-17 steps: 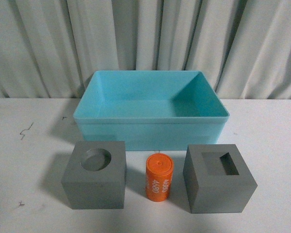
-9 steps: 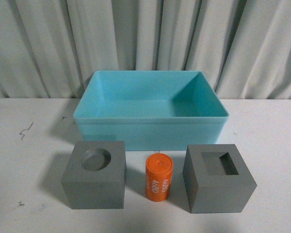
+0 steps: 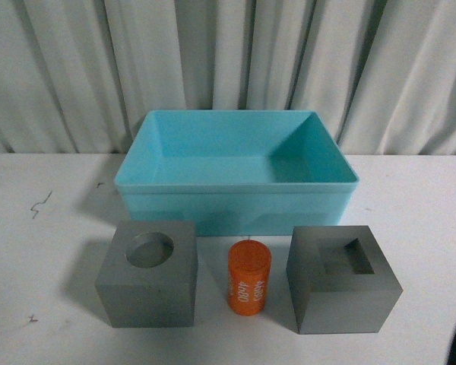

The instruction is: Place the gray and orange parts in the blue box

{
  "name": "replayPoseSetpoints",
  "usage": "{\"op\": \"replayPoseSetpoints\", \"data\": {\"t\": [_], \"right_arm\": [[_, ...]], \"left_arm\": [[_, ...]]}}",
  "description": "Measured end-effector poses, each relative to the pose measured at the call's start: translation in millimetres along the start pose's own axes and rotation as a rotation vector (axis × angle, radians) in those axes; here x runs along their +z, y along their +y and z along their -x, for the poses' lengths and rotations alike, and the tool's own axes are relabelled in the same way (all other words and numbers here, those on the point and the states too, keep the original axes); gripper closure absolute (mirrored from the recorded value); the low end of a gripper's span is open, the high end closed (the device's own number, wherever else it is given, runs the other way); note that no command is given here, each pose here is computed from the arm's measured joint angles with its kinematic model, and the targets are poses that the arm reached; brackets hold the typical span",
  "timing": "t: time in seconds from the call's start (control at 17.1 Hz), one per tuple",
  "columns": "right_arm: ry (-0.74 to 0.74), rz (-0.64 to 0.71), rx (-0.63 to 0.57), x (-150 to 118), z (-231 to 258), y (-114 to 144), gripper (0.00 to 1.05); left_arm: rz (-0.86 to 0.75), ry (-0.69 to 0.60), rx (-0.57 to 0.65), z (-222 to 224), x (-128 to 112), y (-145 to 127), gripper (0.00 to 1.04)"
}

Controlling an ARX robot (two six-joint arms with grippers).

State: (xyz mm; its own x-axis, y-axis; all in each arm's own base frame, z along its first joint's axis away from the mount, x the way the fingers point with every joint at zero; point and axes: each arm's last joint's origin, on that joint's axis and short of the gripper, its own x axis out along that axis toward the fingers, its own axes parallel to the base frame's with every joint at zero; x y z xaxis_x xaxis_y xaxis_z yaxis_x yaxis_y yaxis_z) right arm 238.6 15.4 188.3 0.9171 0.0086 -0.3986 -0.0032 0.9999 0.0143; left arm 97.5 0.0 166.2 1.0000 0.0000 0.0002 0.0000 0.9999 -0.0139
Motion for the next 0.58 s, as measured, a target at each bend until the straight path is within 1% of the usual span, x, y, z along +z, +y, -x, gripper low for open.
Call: {"op": "replayPoseSetpoints", "data": {"t": [0.06,0.17,0.23,0.35,0.58], "right_arm": [[0.023,0.009,0.033,-3,-16,11,0.06],[0.119,0.011,0.080,-23,-44,31,0.06],[0.178,0.001,0.087,-33,-52,37,0.06],[0.239,-0.020,0.096,-49,-63,47,0.06],[0.285,-0.036,0.105,-59,-83,59,0.06]], "left_arm": [[0.000,0.000,0.000,0,0,0,0.07],[0.000,0.000,0.000,0,0,0,0.07],[0.000,0.000,0.000,0,0,0,0.07],[0.000,0.000,0.000,0,0,0,0.07],[0.000,0.000,0.000,0,0,0,0.07]]}}
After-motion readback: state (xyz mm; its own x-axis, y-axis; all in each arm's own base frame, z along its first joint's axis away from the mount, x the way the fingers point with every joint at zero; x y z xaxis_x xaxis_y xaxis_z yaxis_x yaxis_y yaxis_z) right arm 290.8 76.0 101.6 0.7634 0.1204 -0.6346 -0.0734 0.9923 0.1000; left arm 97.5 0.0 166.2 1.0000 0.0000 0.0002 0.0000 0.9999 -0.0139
